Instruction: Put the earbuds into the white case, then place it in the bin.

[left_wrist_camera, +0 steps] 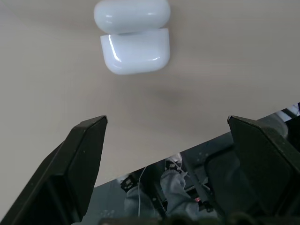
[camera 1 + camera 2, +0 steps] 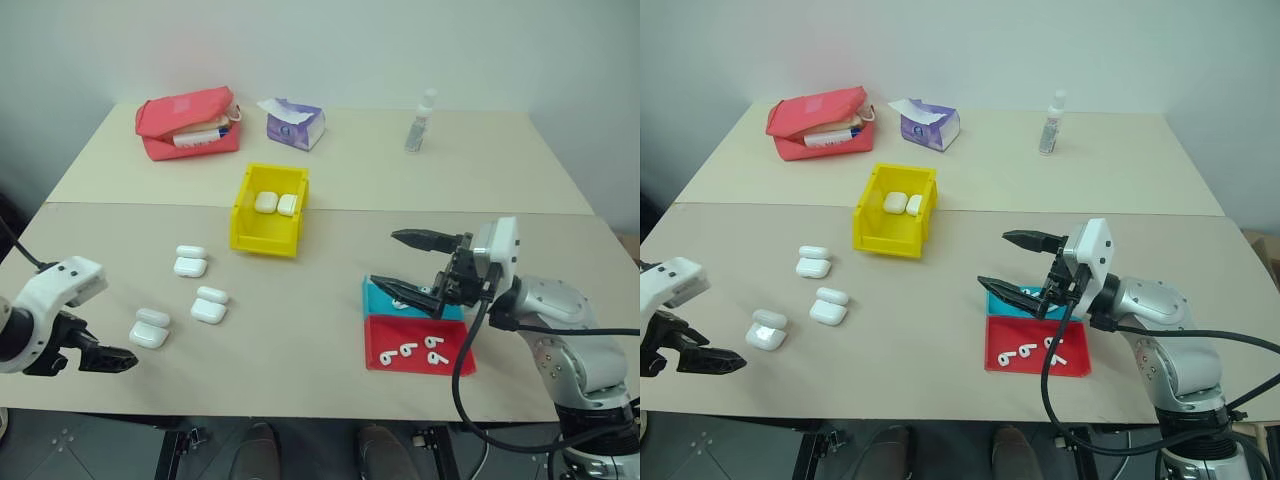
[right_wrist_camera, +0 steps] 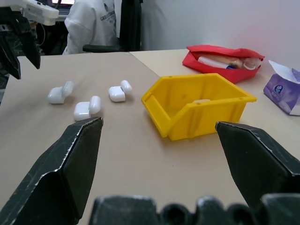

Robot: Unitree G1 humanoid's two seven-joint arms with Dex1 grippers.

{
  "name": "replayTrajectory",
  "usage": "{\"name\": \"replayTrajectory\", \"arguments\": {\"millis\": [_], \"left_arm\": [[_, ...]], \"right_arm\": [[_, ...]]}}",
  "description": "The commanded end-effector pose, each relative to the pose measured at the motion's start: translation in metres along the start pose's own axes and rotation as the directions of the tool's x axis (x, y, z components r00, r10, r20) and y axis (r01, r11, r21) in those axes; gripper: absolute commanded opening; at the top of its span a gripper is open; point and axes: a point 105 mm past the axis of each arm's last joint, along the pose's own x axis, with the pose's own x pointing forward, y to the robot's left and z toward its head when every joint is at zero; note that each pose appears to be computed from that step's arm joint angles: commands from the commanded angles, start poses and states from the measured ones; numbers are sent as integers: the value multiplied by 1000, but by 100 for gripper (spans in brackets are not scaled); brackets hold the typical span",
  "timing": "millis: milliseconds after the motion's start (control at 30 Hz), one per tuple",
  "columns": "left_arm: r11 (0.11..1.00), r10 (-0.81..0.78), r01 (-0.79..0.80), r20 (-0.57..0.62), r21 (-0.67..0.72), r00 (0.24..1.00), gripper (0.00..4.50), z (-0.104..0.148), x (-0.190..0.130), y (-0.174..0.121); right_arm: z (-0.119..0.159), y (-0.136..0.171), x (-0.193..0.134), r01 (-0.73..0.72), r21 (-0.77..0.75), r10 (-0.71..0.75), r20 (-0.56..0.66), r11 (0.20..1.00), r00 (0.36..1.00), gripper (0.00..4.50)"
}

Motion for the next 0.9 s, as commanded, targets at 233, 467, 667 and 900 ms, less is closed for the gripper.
{"name": "replayTrajectory", "arguments": {"millis": [233, 467, 667, 900], "left_arm": [[999, 44, -44, 16, 19, 999, 447, 11, 16, 12], [998, 66, -66, 5, -14, 998, 447, 11, 35, 14], [998, 67, -67, 24, 11, 997, 447, 19, 49, 14], [997, 67, -67, -6, 39, 998, 447, 24, 65, 13]], "right_arm": [[15, 4, -4, 15, -20, -14, 16, 1000, 1000, 447], [21, 0, -9, 28, -3, -28, -4, 1000, 1000, 447], [22, 0, -10, 31, -3, -31, -14, 1000, 999, 447], [21, 0, -11, 39, -1, -39, -27, 999, 999, 447]]}}
